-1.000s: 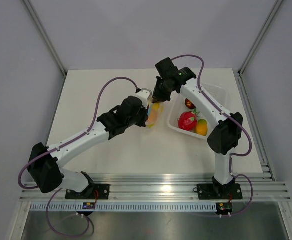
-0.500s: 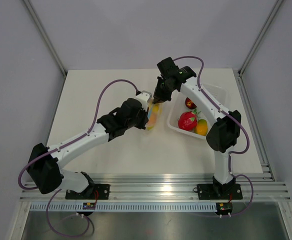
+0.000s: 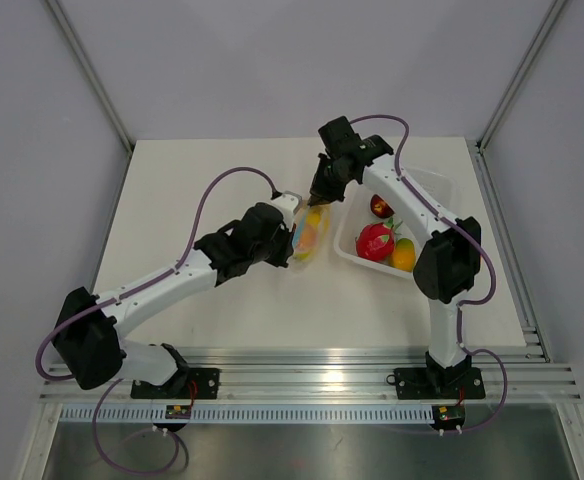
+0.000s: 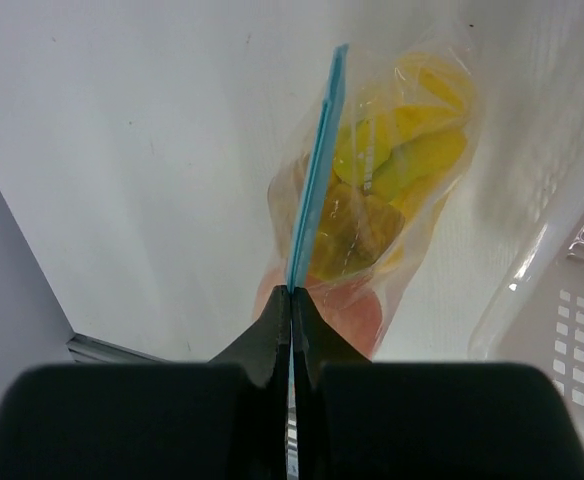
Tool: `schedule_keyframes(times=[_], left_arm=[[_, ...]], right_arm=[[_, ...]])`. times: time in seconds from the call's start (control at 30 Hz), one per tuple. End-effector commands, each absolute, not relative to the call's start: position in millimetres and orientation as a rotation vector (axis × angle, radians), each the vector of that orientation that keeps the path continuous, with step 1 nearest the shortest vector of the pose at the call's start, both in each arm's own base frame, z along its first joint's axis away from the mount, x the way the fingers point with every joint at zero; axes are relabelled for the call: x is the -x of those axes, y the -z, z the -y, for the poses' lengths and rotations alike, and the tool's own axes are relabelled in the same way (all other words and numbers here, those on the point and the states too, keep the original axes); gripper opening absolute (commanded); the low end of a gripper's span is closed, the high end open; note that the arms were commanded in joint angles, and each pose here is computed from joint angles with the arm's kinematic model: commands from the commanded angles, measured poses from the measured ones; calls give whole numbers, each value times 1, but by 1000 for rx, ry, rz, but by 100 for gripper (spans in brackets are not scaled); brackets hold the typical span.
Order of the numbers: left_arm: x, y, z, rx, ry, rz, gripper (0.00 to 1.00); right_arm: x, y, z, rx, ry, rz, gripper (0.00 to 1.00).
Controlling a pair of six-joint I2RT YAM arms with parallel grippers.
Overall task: Place the food in the zip-top bag and seal the zipper
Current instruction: Zip the zipper food storage bag at the center of the board, then place the zipper food storage bag at the center of the board.
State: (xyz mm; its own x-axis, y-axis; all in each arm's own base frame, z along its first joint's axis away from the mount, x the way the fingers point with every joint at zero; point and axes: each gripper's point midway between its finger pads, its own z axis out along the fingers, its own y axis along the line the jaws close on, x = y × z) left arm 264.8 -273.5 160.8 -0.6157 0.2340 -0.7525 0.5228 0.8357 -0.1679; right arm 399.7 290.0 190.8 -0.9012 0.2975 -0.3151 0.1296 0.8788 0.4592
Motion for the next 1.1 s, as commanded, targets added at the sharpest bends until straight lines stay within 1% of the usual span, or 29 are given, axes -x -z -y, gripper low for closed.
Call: schedule_keyframes(times=[0.0,0.13,0.43,0.47,0.5,0.53,0.57,0.63,0.67,0.7,0.77,0.9,1.0,1.07], left_arm=[[-231,-140,266,-634,497,-2396,0],[-227,-140,272,-662,541,-2397,0],[-228,-150,276,-655,578,-2363,0],[-228,-152,276,-654,583,-2365,14],[-230,-159,280,-653,600,-2355,30],[-232,-158,280,-651,597,-2365,36],[-233,-160,280,-649,595,-2369,44],[-238,-174,280,-625,604,-2341,53],[-241,-181,278,-605,607,-2324,62],[-249,-188,271,-555,596,-2314,65],[-258,-208,260,-488,611,-2262,65],[-287,-239,214,-206,646,-2193,67],[-297,-248,187,-71,644,-2158,68],[-298,-247,177,-32,613,-2178,70]], right_arm=[[-455,-235,-262,-380,-600,-2379,0],[-452,-227,-259,-390,-584,-2390,0],[-454,-232,-264,-381,-612,-2377,0],[-454,-233,-268,-371,-642,-2383,0],[-452,-235,-269,-366,-650,-2384,0],[-453,-235,-270,-366,-652,-2381,0],[-454,-235,-269,-367,-653,-2381,0],[-453,-234,-270,-362,-659,-2384,0],[-452,-236,-271,-353,-666,-2384,0],[-452,-234,-270,-354,-662,-2388,0],[-451,-234,-272,-344,-672,-2385,0],[-450,-232,-274,-324,-682,-2395,0],[-450,-232,-276,-314,-699,-2396,0],[-450,-233,-278,-304,-706,-2395,0]])
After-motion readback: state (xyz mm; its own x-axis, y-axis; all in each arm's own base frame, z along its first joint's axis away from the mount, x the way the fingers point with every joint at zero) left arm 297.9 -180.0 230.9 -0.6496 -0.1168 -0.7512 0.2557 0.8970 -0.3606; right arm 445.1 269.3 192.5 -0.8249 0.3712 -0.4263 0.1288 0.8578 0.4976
